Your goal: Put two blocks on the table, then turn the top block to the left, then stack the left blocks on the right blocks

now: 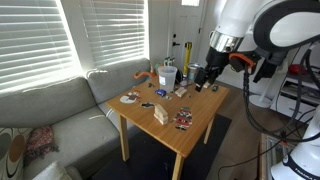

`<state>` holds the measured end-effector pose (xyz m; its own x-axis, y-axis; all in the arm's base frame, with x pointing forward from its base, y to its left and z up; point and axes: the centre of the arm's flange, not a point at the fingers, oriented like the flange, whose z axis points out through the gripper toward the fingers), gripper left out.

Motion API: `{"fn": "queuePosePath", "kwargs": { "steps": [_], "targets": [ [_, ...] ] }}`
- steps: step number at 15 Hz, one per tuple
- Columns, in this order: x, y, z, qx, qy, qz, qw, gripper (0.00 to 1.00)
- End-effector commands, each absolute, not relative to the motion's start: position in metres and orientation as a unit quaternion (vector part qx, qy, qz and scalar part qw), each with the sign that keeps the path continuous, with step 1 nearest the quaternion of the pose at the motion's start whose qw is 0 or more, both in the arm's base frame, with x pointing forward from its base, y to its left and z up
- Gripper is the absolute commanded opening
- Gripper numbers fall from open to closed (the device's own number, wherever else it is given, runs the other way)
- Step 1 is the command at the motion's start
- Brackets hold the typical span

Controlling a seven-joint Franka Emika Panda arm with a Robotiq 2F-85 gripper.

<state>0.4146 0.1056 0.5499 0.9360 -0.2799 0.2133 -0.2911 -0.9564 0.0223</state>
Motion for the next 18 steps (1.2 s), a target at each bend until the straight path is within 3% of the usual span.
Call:
{"fn": "queuePosePath", "kwargs": {
  "steps": [1, 6, 18],
  "targets": [
    [0.421, 0.106, 0.55, 0.984, -0.145, 0.101, 0.024, 1.0],
    [0.42, 0.107, 0.547, 0.984, -0.144, 0.098, 0.024, 1.0],
    [0.477, 0.153, 0.509, 0.98, -0.141, 0.117, -0.074, 1.0]
  ]
}}
